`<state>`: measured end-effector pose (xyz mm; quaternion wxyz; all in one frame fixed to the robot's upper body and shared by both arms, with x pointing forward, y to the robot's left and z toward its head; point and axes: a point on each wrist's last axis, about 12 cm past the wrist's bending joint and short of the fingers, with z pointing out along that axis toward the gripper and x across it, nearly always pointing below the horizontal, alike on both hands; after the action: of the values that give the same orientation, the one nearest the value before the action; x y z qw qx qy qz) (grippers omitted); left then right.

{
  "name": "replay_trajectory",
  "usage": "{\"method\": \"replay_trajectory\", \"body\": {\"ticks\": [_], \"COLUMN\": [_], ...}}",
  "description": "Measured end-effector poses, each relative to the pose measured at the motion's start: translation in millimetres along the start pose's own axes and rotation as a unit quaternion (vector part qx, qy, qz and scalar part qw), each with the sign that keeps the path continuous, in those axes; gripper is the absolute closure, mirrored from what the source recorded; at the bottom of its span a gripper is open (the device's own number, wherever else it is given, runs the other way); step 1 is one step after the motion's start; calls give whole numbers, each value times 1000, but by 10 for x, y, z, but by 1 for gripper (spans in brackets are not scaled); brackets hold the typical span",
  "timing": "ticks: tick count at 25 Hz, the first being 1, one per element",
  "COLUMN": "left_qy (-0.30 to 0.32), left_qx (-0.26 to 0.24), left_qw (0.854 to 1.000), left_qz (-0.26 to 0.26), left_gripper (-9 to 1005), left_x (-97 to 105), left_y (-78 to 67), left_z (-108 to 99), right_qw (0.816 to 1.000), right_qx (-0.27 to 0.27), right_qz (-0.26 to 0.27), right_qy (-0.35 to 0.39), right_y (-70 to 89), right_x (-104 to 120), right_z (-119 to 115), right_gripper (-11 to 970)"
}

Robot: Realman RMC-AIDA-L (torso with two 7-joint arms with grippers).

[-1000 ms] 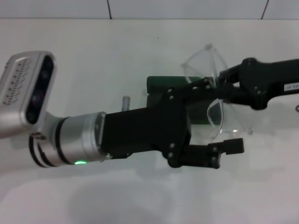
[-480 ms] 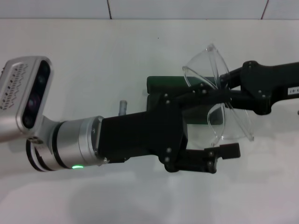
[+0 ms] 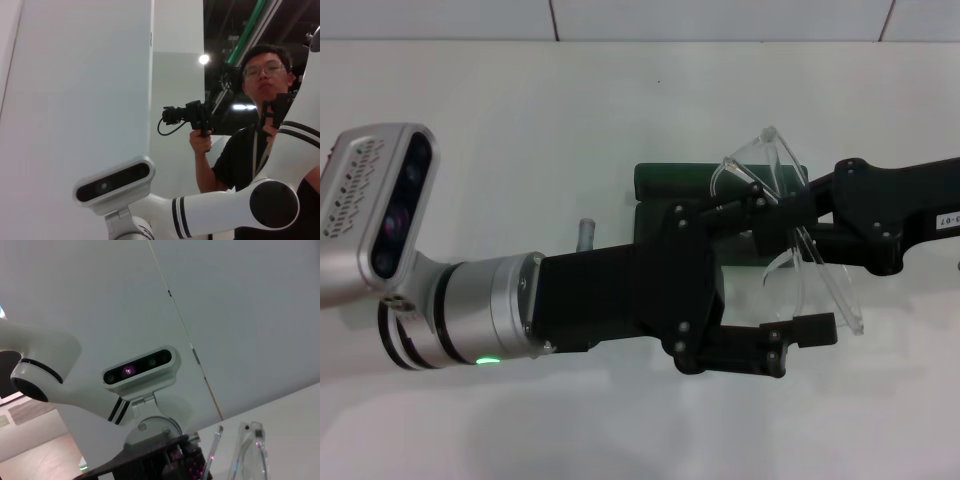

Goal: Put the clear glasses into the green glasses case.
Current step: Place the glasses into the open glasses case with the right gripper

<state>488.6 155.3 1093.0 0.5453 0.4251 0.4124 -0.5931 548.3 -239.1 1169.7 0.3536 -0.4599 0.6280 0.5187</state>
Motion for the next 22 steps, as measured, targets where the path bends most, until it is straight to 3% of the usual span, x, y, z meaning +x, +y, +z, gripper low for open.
{"method": "replay_trajectory", "body": {"ticks": [22], "left_qy": [5], "left_qx": [-26], "left_qw": [1000], "left_qz": [2], "left_gripper": [125], "left_x": [9], "left_y": [8], "left_z": [-90], "right_qw": [1000], "right_qx": [14], "right_qz": [3], "right_qy": [-10], "right_y": [-27], "right_x": [9], "right_z": [-41], "right_gripper": [825]}}
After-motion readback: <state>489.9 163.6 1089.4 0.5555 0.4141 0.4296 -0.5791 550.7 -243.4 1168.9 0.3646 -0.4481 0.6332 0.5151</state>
